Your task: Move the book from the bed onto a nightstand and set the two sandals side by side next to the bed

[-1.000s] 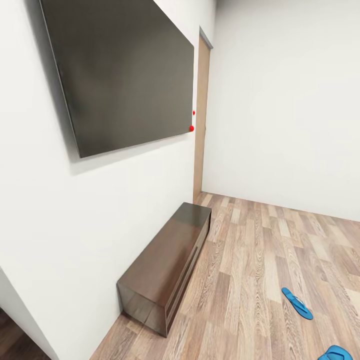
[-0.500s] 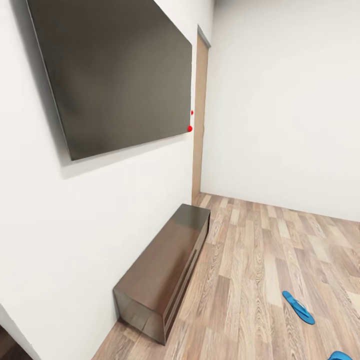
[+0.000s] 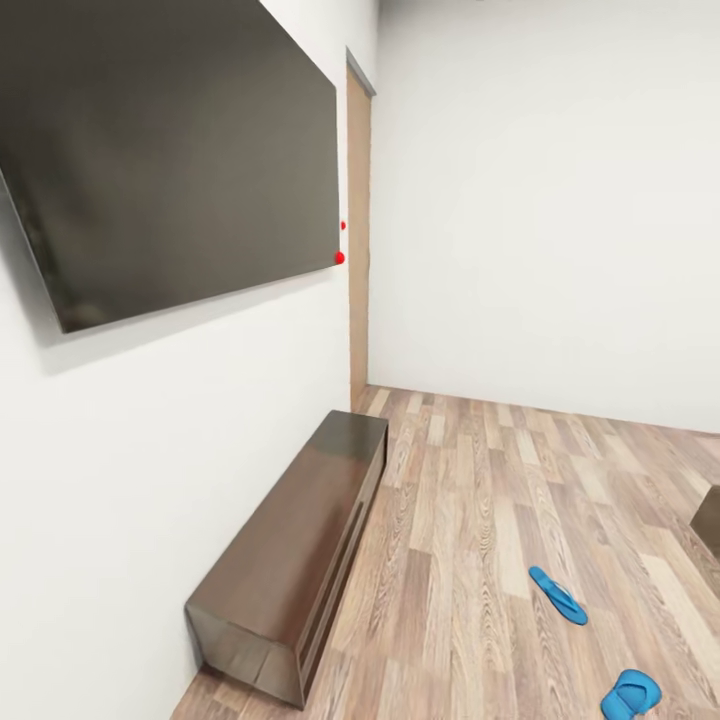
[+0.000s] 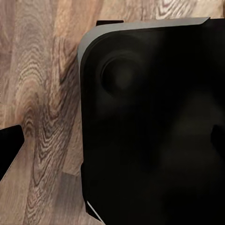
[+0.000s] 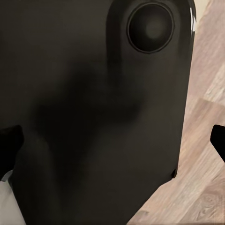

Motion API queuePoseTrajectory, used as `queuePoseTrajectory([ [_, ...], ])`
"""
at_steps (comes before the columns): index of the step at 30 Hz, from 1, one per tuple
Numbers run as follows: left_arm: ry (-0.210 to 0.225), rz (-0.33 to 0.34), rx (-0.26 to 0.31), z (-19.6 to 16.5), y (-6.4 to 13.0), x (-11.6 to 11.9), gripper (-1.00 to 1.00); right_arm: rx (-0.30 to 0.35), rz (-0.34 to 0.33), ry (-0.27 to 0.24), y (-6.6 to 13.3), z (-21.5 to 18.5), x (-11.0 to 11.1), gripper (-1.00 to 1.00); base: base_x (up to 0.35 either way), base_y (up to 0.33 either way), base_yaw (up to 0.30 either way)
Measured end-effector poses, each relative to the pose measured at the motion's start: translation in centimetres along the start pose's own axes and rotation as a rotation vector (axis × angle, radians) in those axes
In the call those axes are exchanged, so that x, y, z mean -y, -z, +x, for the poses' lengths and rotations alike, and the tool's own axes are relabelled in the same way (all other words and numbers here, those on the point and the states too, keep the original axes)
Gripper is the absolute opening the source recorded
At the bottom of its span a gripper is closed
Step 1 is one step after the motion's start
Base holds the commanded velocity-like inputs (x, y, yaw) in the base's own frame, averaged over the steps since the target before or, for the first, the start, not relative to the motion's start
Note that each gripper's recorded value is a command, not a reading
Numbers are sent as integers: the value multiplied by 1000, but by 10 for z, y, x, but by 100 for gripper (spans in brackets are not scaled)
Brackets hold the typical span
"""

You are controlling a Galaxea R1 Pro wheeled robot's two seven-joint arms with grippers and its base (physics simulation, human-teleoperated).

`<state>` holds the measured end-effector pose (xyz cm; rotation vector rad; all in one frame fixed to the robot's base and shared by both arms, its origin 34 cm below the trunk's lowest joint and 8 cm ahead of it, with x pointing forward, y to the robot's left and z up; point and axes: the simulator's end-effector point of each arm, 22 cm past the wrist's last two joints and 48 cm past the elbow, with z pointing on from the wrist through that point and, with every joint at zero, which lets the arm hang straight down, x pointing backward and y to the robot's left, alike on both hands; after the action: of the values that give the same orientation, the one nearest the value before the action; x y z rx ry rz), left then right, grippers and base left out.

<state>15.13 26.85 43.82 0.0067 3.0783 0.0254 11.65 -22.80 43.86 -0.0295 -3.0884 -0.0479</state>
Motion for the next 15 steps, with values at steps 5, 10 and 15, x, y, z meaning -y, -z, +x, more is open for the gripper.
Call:
queuePoseTrajectory([
  [5, 0, 1, 6, -1, 0, 0, 100, -1, 1, -1, 0, 1, 1, 100, 8, 0, -289],
  [10, 0, 1, 8, -2, 0, 0, 100, -2, 0, 0, 0, 1, 0, 100, 3, 0, -292],
  [15, 0, 1, 8, -2, 0, 0, 100, -2, 0, 0, 0, 1, 0, 100, 1, 0, -293],
])
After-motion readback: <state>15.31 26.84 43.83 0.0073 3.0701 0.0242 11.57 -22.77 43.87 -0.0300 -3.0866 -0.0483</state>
